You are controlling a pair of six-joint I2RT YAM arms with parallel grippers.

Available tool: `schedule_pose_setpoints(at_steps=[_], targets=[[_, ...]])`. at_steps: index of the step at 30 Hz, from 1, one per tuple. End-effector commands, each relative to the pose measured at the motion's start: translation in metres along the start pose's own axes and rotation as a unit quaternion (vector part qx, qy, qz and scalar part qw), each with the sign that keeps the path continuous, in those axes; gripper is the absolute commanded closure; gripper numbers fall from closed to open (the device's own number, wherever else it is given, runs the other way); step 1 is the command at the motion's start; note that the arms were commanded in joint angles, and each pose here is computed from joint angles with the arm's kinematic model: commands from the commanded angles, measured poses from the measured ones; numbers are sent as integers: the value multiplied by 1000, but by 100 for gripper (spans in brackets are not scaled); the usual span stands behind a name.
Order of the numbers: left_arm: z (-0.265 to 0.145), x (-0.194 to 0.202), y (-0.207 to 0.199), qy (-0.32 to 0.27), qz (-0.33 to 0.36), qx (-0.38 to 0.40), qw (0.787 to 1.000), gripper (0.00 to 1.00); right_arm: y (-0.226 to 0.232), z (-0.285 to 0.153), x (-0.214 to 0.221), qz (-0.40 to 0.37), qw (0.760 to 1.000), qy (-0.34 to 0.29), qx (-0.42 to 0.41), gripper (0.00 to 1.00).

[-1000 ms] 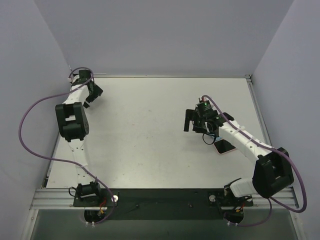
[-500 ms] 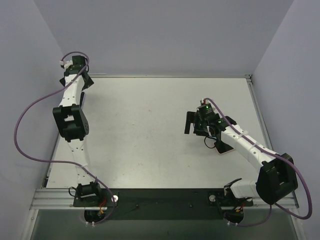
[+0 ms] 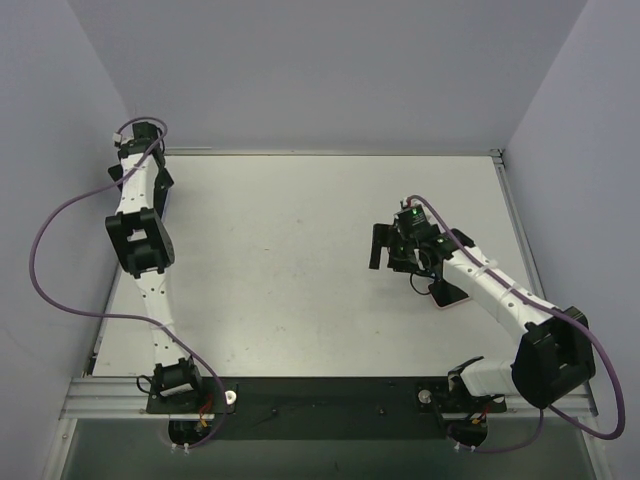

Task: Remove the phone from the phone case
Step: Move the phone to the center of the board.

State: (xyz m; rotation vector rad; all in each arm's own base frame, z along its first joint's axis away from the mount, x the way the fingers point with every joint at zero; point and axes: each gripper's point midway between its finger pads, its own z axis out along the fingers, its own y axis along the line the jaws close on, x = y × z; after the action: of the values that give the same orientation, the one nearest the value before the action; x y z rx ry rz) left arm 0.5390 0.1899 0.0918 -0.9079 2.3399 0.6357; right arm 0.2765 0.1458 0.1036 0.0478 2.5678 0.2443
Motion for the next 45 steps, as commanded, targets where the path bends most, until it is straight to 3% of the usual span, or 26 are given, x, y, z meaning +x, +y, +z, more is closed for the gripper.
schedule_pose_setpoints(at_steps=[1,25,35,45], targets=[[10,5,15,9,30,-12,999,3,12,-6,-5,4,1000,13,-14,0],[60,18,-10,40,38,113,992,3,33,6,-7,4,999,33,-14,0],[71,55,-26,109,16,176,978,3,38,6,-7,-2,999,34,-14,0],[66,78,-36,141,-1,205,968,3,37,3,-7,-3,1000,27,-10,0]])
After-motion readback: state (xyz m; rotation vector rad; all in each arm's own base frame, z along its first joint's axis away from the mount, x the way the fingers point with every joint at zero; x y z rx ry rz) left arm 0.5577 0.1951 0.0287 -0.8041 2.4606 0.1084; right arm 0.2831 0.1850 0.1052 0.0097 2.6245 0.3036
